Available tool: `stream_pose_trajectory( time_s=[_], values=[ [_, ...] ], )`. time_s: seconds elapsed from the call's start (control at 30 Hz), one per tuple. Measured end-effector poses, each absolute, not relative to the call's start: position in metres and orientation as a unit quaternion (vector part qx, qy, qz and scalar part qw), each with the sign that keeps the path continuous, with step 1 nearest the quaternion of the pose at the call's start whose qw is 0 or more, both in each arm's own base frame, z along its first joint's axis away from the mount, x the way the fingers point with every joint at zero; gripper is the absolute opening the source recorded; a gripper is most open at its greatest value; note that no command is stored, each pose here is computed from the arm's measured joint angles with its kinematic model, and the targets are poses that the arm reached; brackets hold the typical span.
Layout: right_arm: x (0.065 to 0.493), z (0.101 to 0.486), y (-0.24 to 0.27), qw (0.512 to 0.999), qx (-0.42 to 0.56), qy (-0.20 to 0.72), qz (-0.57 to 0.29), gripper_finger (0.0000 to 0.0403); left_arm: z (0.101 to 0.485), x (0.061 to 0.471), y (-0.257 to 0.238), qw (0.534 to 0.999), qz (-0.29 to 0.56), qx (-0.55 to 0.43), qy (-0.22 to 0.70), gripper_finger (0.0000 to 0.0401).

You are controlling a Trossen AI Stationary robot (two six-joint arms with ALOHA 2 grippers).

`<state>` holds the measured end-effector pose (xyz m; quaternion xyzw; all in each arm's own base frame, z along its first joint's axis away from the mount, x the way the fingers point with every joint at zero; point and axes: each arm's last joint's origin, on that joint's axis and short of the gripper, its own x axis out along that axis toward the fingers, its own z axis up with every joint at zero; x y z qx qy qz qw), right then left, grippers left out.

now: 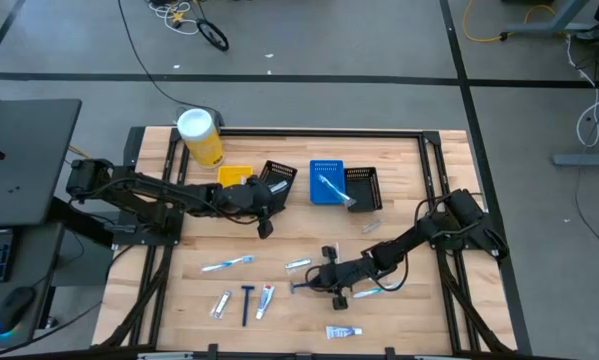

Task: Pick & Place Travel size toiletries
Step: Put the blue razor into the left black bin

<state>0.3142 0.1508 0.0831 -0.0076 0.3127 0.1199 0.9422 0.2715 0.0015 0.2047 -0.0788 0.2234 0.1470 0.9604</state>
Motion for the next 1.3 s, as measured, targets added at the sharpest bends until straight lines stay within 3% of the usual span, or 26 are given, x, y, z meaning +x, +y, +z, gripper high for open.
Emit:
stream_pose_trajectory(
  time_s=[0.17,0.37,0.63,0.83,1.03,1.3],
  values=[
    [0.313,0.095,0.152,0.944,-0.003,0.302,0.131,0.0039,0.205,0.271,0.001,0.959,0.152,-0.097,0.22,0.0084],
    [0.299,0.142,0.141,0.945,-0.028,0.314,0.09,0.0039,0.208,0.273,0.001,0.962,0.151,-0.101,0.202,0.0084],
    [0.24,0.213,0.081,0.908,-0.095,0.328,-0.242,0.004,0.209,0.274,0.002,0.961,0.156,-0.123,0.191,0.0084],
    [0.203,0.215,0.034,0.854,0.057,0.273,-0.439,0.004,0.209,0.274,0.002,0.96,0.158,-0.13,0.189,0.0084],
    [0.194,0.183,0.007,0.82,0.148,0.322,-0.448,0.004,0.212,0.274,0.004,0.96,0.191,-0.11,0.174,0.0084],
    [0.188,0.159,-0.01,0.814,0.15,0.376,-0.416,0.0066,0.214,0.275,0.005,0.96,0.203,-0.104,0.162,0.0084]
  ],
)
